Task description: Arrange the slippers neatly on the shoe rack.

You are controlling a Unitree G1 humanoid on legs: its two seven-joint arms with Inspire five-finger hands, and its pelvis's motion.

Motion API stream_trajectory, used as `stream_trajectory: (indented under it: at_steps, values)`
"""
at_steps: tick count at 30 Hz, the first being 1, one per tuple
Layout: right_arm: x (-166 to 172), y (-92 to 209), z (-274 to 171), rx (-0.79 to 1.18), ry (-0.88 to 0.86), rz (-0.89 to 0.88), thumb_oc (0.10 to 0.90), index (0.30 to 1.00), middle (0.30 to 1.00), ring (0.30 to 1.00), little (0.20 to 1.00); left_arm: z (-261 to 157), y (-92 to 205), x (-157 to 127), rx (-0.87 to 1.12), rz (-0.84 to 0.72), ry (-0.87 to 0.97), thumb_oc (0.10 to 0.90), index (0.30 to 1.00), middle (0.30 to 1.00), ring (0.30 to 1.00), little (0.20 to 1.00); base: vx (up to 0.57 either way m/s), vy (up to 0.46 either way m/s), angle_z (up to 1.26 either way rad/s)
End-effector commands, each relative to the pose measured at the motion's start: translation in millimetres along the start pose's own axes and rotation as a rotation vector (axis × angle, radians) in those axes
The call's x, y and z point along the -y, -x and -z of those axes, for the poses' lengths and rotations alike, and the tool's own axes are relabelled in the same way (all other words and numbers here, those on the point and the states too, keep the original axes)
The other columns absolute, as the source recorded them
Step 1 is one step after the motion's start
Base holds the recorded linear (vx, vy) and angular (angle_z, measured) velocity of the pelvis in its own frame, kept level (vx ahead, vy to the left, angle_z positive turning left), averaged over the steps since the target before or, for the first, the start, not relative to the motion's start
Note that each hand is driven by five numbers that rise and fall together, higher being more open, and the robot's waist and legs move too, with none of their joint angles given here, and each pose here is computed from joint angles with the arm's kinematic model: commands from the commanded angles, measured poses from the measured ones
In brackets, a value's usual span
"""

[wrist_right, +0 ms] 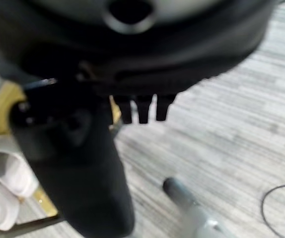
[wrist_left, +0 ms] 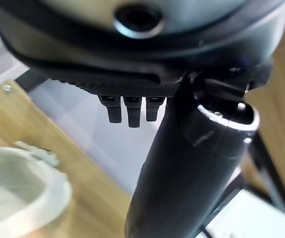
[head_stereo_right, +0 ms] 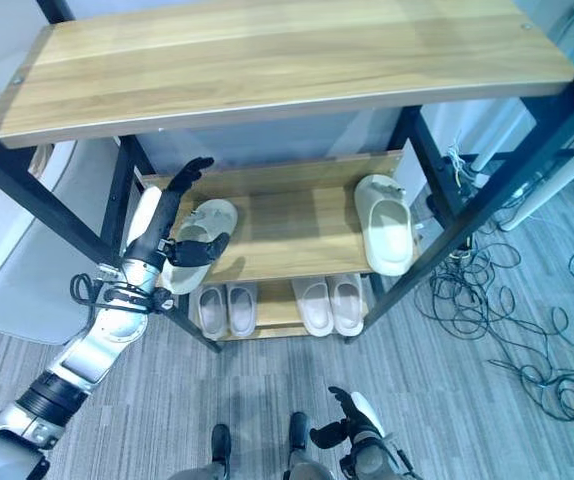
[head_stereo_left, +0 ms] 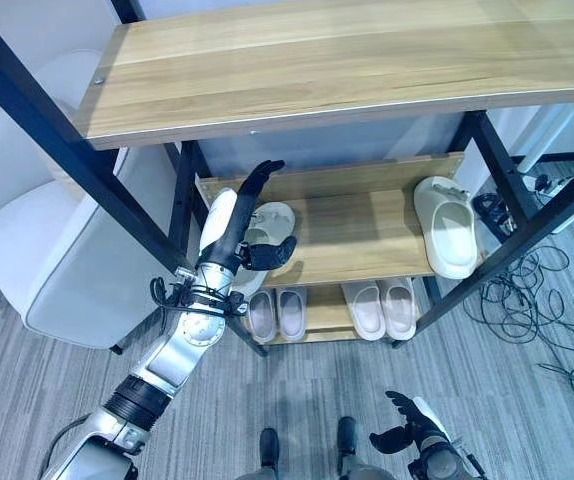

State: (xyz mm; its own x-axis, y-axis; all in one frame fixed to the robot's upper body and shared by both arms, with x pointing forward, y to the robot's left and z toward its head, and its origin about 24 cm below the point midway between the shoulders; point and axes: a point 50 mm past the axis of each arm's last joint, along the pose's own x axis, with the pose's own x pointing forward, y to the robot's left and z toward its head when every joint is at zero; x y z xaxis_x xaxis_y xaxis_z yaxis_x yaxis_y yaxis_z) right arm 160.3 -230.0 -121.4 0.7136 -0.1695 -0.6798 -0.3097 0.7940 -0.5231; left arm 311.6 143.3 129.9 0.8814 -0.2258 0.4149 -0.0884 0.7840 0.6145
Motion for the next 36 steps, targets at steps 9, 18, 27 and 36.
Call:
stream_trajectory:
  at_steps: [9,18,27,36]
  values:
    - [20,-1,-11,0.101,0.007,0.030,0.800,0.900,0.900,0.900,0.900,-25,-51,-52,0.203,-0.100,-0.351,0.800,0.900,0.900,0.900,0.900,0.00,0.000,-0.01]
    - [24,-2,-15,0.122,0.009,0.021,0.800,0.900,0.900,0.900,0.900,-24,-64,-65,0.224,-0.044,-0.599,0.800,0.900,0.900,0.900,0.900,0.00,0.000,0.00]
    - [28,-3,-20,0.145,0.022,0.019,0.800,0.900,0.900,0.900,0.900,-25,-77,-69,0.238,0.010,-0.768,0.800,0.900,0.900,0.900,0.900,0.00,0.000,0.00]
    - [33,-4,-18,0.135,0.022,0.027,0.800,0.900,0.900,0.900,0.900,-23,-86,-75,0.219,0.029,-0.867,0.800,0.900,0.900,0.900,0.900,0.00,0.001,-0.01]
